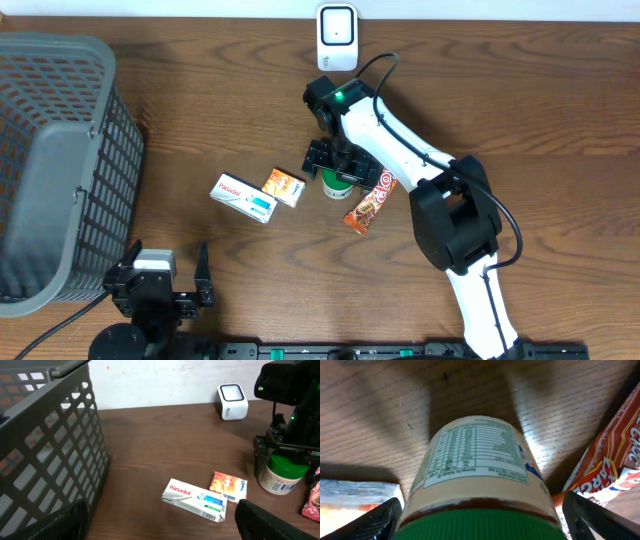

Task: Scan the item barcode
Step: 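Lift and rotate the green-capped jar with the right gripper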

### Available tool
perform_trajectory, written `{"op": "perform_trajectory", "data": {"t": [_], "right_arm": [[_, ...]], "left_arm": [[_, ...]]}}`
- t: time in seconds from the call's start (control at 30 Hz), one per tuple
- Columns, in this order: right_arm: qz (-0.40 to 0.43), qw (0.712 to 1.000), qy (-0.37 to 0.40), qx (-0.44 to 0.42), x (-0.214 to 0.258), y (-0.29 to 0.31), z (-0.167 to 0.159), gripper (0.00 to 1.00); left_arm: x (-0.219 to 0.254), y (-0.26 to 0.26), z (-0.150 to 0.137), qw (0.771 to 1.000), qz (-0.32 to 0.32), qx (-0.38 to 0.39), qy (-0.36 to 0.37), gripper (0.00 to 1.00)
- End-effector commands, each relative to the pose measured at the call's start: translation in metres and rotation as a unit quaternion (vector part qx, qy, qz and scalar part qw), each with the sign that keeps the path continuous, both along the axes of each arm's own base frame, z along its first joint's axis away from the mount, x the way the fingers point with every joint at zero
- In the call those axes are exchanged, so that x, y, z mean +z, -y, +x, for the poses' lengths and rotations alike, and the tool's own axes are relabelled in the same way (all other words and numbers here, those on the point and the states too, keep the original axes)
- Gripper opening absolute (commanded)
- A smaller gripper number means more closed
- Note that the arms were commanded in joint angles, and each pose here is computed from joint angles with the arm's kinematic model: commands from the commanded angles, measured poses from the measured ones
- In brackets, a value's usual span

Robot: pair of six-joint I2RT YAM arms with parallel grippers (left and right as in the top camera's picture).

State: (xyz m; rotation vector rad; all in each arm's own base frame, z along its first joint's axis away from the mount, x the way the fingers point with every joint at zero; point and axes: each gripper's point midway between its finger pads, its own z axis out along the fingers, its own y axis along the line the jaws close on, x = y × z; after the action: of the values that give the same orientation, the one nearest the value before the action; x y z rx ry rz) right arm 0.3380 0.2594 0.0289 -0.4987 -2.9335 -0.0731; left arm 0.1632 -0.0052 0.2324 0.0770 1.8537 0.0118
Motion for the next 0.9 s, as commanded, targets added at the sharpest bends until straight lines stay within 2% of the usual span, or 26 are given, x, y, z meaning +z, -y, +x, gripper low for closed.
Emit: {"op": "perform_trajectory", "data": {"t": [0.0,0.2,0.6,0.73,0.87], "right_arm": [[-0.011,1.000,0.004,-0.002,-0.003,-0.004,-0.003,0.96],[-0.020,1.000,0.016,-0.004,-0.007,-0.004,-0.001,0.96],[-0.026,1.000,0.010,-0.007,-0.037,0.005,-0.008,0.88],[-0.026,1.000,0.009,-0.010,-0.037,0.008,-0.007,0.75],[-0.027,1.000,0.007,-0.010,-0.037,0.008,-0.008,0.71]], "left_arm": [[0.000,0.001,-0.001,1.000,-0.003,-0.002,0.002,0.93],[0.000,0.001,-0.001,1.000,-0.003,-0.002,0.002,0.93],[0.000,0.001,-0.001,1.000,-0.003,-0.002,0.002,0.93],[0.000,0.001,-0.001,1.000,-0.003,-0.002,0.002,0.93],[0.000,0.001,-0.001,1.000,-0.003,-0.002,0.002,0.93]]}}
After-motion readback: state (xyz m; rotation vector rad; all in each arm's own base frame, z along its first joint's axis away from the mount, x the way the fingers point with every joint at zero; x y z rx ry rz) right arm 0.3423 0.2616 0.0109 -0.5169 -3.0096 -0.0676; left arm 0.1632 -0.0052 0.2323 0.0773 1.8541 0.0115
